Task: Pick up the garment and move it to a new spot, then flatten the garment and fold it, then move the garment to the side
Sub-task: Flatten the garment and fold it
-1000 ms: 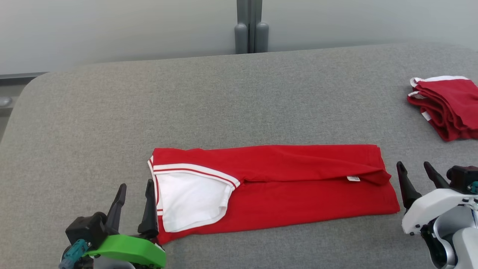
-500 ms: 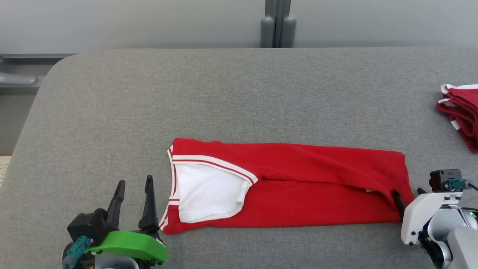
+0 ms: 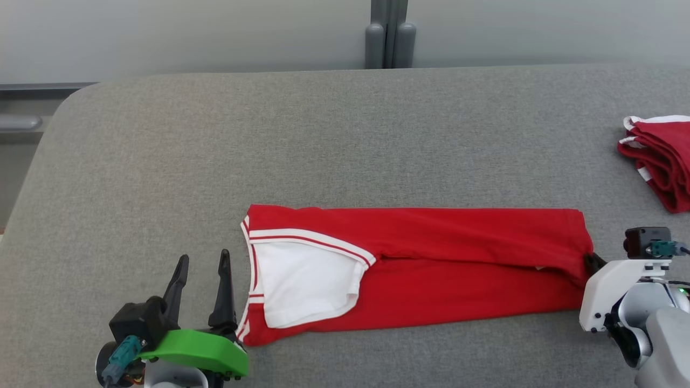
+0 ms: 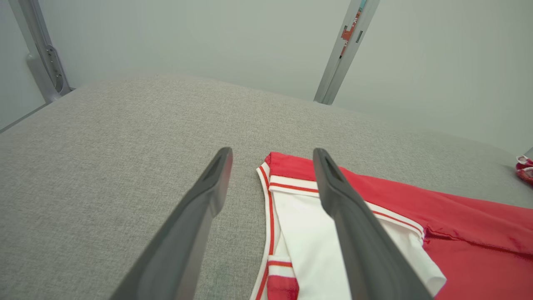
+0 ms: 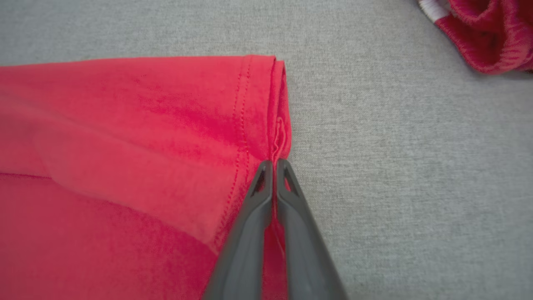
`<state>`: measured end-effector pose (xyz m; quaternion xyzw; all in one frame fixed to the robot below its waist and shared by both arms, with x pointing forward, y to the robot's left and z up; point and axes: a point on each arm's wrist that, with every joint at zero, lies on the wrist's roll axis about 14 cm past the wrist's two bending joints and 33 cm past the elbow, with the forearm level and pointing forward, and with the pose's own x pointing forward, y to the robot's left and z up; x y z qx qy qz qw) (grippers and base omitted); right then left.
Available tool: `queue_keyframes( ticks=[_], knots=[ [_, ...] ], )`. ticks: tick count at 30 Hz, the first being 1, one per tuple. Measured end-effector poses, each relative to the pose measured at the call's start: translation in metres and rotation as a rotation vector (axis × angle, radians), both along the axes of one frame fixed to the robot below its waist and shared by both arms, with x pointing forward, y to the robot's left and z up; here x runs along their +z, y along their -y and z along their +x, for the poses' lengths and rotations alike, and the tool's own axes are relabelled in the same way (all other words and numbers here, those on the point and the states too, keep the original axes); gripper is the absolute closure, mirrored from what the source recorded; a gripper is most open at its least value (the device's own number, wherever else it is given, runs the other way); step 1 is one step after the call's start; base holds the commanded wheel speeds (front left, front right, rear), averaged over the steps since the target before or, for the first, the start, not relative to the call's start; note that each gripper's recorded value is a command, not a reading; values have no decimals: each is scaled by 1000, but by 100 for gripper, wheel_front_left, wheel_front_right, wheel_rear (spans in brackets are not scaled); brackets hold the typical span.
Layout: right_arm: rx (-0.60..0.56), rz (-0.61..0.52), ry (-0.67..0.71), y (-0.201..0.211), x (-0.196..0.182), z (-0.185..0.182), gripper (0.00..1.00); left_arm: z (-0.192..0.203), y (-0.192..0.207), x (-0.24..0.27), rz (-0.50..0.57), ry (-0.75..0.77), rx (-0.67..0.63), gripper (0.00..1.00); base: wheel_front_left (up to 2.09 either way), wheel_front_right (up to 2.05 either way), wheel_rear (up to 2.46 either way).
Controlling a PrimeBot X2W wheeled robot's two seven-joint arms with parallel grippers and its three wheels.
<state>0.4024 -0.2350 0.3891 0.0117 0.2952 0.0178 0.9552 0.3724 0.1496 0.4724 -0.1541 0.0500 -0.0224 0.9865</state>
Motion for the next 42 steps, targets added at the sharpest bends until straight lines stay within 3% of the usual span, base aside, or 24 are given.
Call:
queue_keyframes(
  ticks=[8,17,23,31,36,42],
  knots=[
    [-152,-23,95,62,30,-8,100,6,15,2,3,8,-48,0,0,0,0],
    [-203,11,173,71,49,-18,100,15,24,4,28,21,-85,0,0,0,0],
    [-105,78,226,24,63,-7,100,17,14,6,60,27,-62,0,0,0,0],
    [149,244,323,-87,102,5,100,6,-6,7,53,22,4,0,0,0,0],
    [318,378,318,-164,116,-4,100,-3,-17,9,45,27,39,0,0,0,0],
    [463,442,272,-223,116,-12,100,-11,-28,9,35,26,77,0,0,0,0]
  ],
)
